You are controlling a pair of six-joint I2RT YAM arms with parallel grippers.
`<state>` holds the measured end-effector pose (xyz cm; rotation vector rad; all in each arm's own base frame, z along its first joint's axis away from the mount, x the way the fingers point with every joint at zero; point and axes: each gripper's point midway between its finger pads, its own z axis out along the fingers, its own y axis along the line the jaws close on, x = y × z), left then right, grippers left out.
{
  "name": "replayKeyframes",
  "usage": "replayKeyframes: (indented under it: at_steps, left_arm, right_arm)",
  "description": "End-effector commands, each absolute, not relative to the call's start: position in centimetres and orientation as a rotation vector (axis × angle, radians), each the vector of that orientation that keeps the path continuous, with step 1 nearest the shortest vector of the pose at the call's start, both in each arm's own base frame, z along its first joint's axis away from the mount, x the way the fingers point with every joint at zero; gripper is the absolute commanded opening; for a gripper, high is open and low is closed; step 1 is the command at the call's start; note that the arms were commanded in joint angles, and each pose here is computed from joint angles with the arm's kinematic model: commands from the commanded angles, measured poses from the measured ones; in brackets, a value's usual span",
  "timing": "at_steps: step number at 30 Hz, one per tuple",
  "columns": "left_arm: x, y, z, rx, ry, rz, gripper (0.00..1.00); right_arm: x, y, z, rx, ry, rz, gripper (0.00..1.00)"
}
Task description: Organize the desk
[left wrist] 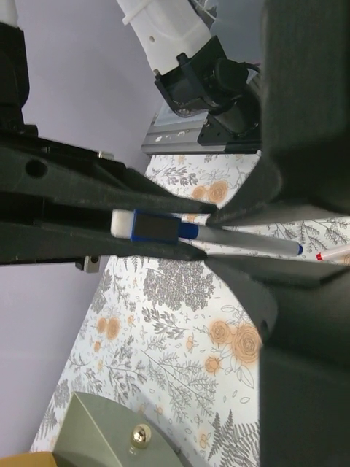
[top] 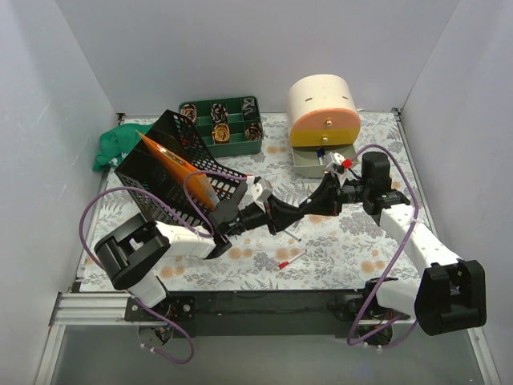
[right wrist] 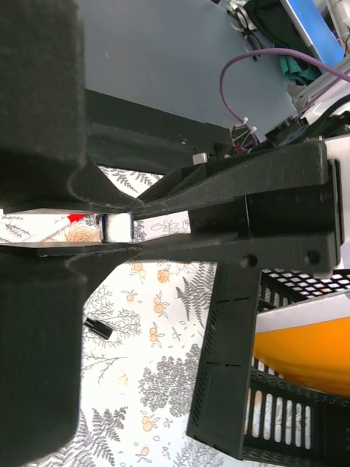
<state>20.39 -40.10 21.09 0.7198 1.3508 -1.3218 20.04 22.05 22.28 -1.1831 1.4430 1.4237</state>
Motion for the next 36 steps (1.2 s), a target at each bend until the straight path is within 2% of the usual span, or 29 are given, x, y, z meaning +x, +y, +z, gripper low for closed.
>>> replayKeyframes:
  at_steps: [1,2,4,5,9,10,12,19,26,27,36]
  left_arm:
    - [21.0,-39.5,23.1,0.680,1.303,-1.290,0.29]
    - [20.8,-39.3,23.1,0.686,1.309,-1.286,0.40]
    - [20.3,-38.7,22.9,0.716,1.322,-1.269,0.52]
    - [20.0,-38.5,22.8,0.729,1.327,-1.261,0.65]
    - [18.8,-37.1,22.9,0.811,1.343,-1.215,0.88]
    - [18.6,-36.8,21.6,0.844,1.401,-1.193,0.91]
    - [18.3,-36.0,22.9,0.880,1.368,-1.149,0.98]
    - [17.5,-33.2,22.5,1.015,1.412,-0.993,0.98]
    - [18.2,-30.2,19.8,1.065,1.544,-0.792,0.98]
    - [18.2,-29.9,19.6,1.067,1.549,-0.780,0.98]
    - [18.1,-28.3,19.8,1.097,1.530,-0.698,0.98]
  right_arm:
    - [19.7,22.4,22.9,-1.205,1.417,1.431,0.01]
    - [19.9,22.4,22.8,-1.200,1.426,1.417,0.01]
    - [20.2,22.3,22.9,-1.198,1.426,1.382,0.01]
    - [20.5,22.3,22.7,-1.194,1.433,1.353,0.01]
    - [20.9,22.0,22.5,-1.189,1.437,1.296,0.01]
    - [21.1,21.9,22.6,-1.186,1.438,1.283,0.01]
    - [21.7,21.6,22.5,-1.174,1.454,1.249,0.01]
    - [24.4,20.4,22.1,-1.157,1.509,1.044,0.01]
    - [33.8,16.1,23.6,-1.176,1.615,0.419,0.01]
    - [34.9,16.1,25.4,-1.185,1.585,0.366,0.01]
    - [42.2,15.2,24.8,-1.303,1.621,-0.030,0.02]
